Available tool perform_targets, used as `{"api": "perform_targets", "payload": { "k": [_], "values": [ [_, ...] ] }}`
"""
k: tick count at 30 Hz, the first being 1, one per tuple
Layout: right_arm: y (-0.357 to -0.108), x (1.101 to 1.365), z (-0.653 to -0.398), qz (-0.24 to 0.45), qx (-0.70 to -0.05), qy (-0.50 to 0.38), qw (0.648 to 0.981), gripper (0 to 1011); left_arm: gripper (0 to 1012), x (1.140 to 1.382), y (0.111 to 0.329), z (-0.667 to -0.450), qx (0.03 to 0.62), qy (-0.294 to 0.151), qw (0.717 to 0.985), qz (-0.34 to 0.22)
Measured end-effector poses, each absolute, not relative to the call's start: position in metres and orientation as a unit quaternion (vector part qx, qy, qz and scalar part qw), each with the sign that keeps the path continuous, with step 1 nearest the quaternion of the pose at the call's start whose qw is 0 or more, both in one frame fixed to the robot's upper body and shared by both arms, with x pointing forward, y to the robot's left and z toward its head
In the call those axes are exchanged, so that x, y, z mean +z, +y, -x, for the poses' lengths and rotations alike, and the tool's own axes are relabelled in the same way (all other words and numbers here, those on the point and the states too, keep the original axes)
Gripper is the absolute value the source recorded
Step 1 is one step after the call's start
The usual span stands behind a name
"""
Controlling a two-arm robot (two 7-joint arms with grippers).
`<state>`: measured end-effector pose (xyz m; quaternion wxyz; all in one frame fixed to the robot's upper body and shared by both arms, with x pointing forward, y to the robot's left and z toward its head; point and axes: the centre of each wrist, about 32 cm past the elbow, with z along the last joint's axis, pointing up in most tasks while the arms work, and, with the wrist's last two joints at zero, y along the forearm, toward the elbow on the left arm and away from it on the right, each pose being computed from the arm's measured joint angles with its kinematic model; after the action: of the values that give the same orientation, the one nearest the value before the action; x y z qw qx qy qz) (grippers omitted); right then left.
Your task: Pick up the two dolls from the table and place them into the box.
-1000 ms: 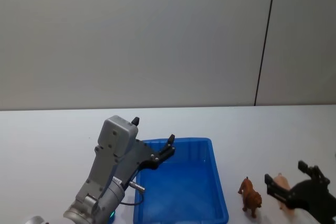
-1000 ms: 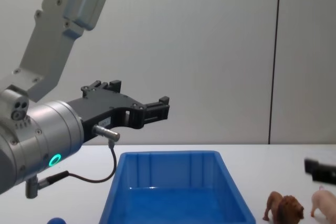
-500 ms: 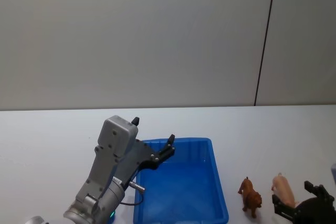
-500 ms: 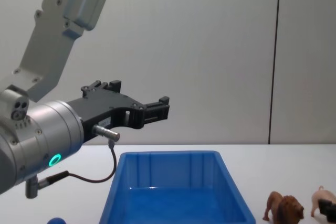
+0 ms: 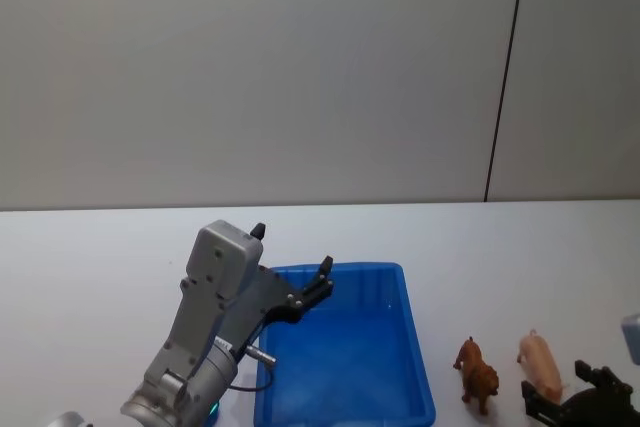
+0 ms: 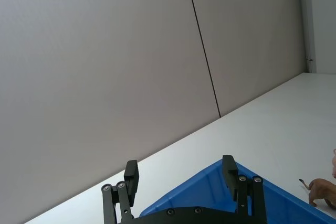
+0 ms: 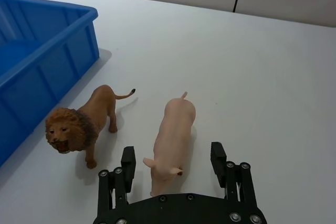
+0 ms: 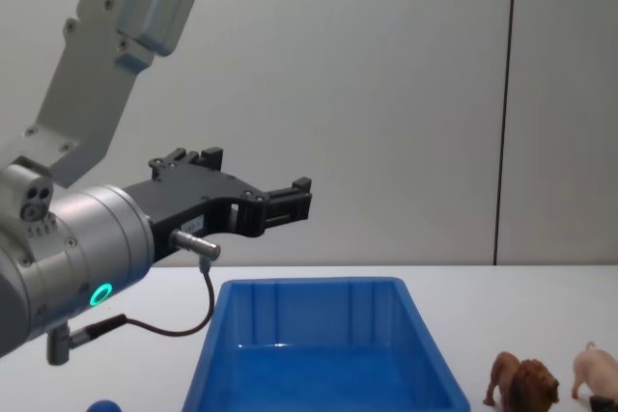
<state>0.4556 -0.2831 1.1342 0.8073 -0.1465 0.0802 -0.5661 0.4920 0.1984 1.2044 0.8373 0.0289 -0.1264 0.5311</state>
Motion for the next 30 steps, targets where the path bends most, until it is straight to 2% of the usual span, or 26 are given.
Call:
{"api": "perform_targets", "payload": {
  "k": [2,5,6,12,13,14,17,19,30],
  "values": [
    [-0.283,1.132,-0.458,0.148,-0.566,0.085,0.807,868,1001,1.204,0.198,-0.492,0.531,-0.126,0.837,-0.029],
    [-0.283,1.131,-0.459,0.148,-0.565,0.089,0.807,763,1001,1.204,0.198,-0.492,0.531,-0.126,0.837,-0.029],
    [-0.283,1.13,-0.46,0.147,-0.565,0.092,0.807,763,1001,1.204,0.198,-0.492,0.531,-0.126,0.837,-0.029],
    [-0.283,1.128,-0.464,0.145,-0.564,0.098,0.807,550,1001,1.204,0.198,-0.492,0.531,-0.126,0.837,-0.029],
    [-0.283,1.128,-0.464,0.145,-0.564,0.098,0.807,550,1001,1.204,0.198,-0.492,0.531,-0.126,0.837,-0.029],
    [-0.283,1.128,-0.465,0.143,-0.564,0.098,0.807,490,1001,1.204,0.198,-0.492,0.531,-0.126,0.837,-0.029],
    [-0.283,1.128,-0.467,0.139,-0.565,0.094,0.808,392,1001,1.204,0.198,-0.492,0.531,-0.126,0.837,-0.029],
    [-0.283,1.129,-0.467,0.137,-0.565,0.09,0.809,368,1001,1.204,0.198,-0.492,0.531,-0.126,0.837,-0.029],
    [-0.28,1.146,-0.479,0.107,-0.561,0.038,0.82,368,1001,1.204,0.198,-0.492,0.531,-0.126,0.837,-0.029]
  ]
}}
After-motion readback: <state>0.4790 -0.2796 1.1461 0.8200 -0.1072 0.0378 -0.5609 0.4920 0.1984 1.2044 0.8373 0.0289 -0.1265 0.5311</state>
